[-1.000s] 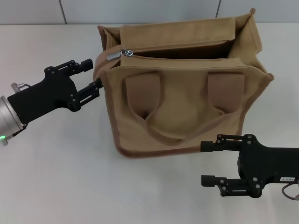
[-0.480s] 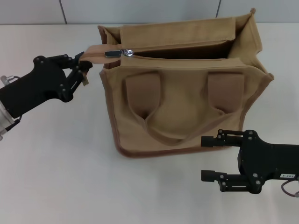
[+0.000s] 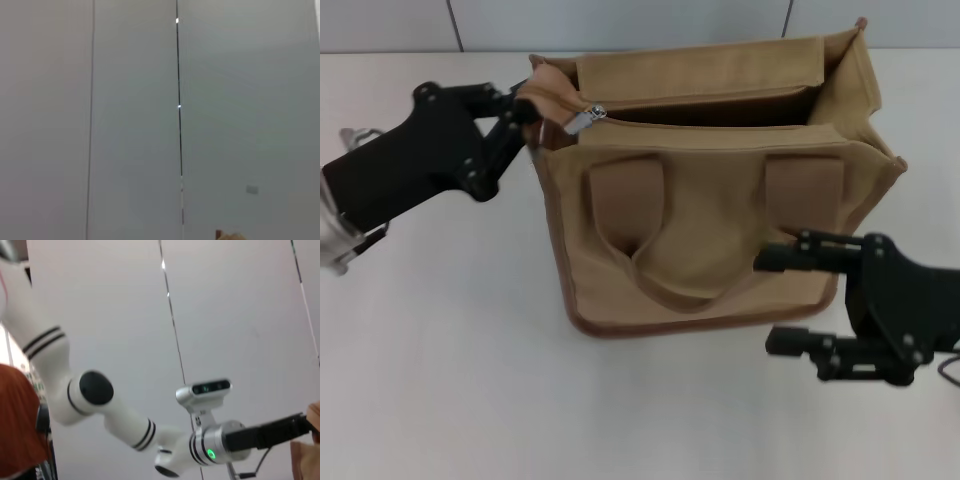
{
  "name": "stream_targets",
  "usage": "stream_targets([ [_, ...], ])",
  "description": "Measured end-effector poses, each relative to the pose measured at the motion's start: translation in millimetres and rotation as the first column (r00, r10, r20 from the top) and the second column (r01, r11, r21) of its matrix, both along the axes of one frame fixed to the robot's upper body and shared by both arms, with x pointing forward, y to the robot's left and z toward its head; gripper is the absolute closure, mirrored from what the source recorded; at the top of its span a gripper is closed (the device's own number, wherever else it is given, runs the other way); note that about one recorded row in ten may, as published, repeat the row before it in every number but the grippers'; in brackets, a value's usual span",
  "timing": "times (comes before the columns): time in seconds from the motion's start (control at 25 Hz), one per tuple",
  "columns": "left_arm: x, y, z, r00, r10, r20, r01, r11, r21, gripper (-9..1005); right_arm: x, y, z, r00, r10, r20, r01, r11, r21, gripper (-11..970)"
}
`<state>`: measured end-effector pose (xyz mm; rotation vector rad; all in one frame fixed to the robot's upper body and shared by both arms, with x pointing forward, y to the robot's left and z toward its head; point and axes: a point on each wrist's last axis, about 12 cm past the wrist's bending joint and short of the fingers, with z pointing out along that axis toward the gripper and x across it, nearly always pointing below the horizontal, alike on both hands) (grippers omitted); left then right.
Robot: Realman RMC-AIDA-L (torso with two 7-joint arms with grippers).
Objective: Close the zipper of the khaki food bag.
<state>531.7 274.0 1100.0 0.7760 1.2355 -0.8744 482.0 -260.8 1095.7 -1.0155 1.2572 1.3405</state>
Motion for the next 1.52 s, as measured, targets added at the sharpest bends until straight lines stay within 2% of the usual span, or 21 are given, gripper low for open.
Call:
stream_targets([
  [0.2,13.2,-12,7.6,1.000,-0.022,-0.010,0.022,1.000,-0.010,962,14.1,4,11.4,0.998,0.020,-0.059,-0.019,1.000,0.012,257],
  [0.32,13.6,-12,7.9,1.000,-0.022,-0.014,0.022,1.000,-0.014,962,20.7,3,17.4,0.996,0.017,-0.092,-0.015,1.000,0.023,258],
  [0.4,12.5,-10,7.1,1.000,-0.014,-0.023,0.013,1.000,-0.022,962,32.1,-2,30.6,0.986,0.009,-0.164,-0.002,0.999,0.043,259],
  [0.48,12.7,-10,7.0,1.000,-0.012,-0.025,0.012,1.000,-0.024,962,36.0,-4,35.4,0.983,0.009,-0.183,-0.001,0.999,0.046,256],
  [0.6,19.2,-18,8.6,0.999,-0.021,-0.035,0.020,1.000,-0.023,962,51.5,-7,53.5,0.967,0.021,-0.254,-0.012,0.999,0.035,251],
  [0.88,29.2,-28,11.2,0.998,-0.029,-0.047,0.029,1.000,-0.012,962,62.1,-5,61.5,0.961,0.019,-0.275,-0.017,1.000,0.009,253],
  [1.16,16.5,-16,8.4,0.999,-0.030,-0.033,0.030,0.999,-0.026,962,73.2,-3,65.8,0.939,-0.018,-0.343,0.014,1.000,-0.015,254],
  [1.36,6.9,-8,6.8,1.000,-0.030,-0.005,0.030,0.999,-0.029,962,85.0,6,76.9,0.885,0.010,-0.466,-0.018,1.000,-0.014,255],
  [1.4,5.7,-8,6.8,0.999,-0.032,0.000,0.032,0.999,-0.031,962,90.2,11,82.1,0.848,0.023,-0.529,-0.036,0.999,-0.014,255],
  [1.44,4.5,-8,7.1,0.999,-0.039,0.005,0.039,0.999,-0.035,962,90.2,11,82.1,0.848,0.023,-0.529,-0.036,0.999,-0.014,261],
  [1.48,4.0,-8,7.4,0.999,-0.042,0.007,0.042,0.998,-0.037,962,96.1,17,87.7,0.800,0.034,-0.599,-0.058,0.998,-0.021,268],
  [1.52,3.5,-8,7.9,0.999,-0.046,0.010,0.047,0.998,-0.040,962,96.1,17,87.7,0.800,0.034,-0.599,-0.058,0.998,-0.021,274],
])
